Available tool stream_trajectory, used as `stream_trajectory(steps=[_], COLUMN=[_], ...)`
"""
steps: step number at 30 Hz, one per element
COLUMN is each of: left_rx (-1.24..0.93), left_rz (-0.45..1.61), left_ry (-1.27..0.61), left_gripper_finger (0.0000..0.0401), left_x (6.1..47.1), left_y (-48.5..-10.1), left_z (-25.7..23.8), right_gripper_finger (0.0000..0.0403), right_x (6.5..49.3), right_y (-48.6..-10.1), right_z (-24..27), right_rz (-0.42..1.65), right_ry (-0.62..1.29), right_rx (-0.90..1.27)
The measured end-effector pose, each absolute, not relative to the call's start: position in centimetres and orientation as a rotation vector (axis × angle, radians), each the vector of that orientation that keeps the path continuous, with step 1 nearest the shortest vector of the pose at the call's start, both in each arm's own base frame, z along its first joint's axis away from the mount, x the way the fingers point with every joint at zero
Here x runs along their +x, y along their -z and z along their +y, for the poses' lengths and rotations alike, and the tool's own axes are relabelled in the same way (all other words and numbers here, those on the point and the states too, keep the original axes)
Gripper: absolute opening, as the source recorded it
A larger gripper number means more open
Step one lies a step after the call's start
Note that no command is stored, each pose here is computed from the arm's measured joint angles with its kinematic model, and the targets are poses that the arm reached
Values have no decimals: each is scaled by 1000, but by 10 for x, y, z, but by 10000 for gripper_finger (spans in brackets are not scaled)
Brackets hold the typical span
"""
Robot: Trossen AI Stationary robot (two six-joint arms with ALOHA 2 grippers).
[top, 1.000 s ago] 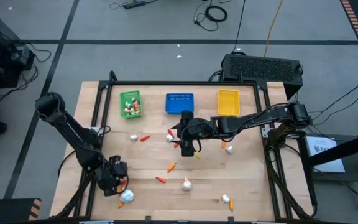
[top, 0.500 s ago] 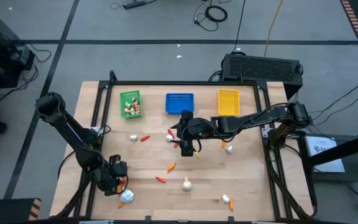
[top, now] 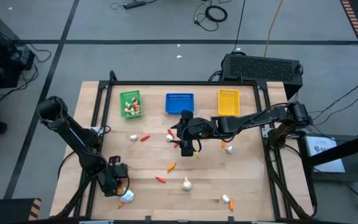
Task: Sort produce into baskets
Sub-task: Put the orange mushroom into the green bin
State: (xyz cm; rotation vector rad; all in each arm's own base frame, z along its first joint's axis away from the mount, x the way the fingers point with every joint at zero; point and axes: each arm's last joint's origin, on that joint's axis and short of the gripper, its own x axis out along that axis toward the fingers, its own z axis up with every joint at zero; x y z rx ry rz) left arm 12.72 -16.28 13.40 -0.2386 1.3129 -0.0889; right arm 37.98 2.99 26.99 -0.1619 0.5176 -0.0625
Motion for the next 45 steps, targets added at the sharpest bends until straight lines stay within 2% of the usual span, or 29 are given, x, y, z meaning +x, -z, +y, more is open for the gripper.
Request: stream_trajectory(steps=[9,18,23,26,31,34,39,45], left_rx=[-232,-211,-58,112,382,440,320,89], left_rz=[1320,1295,1177,1119,958,918,955,1018], left_ry=[78,71,48,20,-191,-341,-585,-745], left_gripper_finger=[143,82,85,85,86,86,86,86], left_x=[126,131,149,161,182,189,187,173], left_y=[-133,-135,-151,-167,-203,-219,-230,-228], left_z=[-162,-155,-134,-114,-73,-42,20,85], right_gripper_finger=[251,251,251,251,251,251,251,251], right_x=[380,365,347,338,331,328,327,327], right_y=[-270,-270,-274,-280,-279,-276,-276,-276], right_z=[30,36,39,38,36,35,35,35], right_rz=[518,628,741,763,809,855,861,861], right_ry=[63,44,56,99,187,197,240,231], right_rx=[-159,-171,-127,-128,-150,-150,-165,-191])
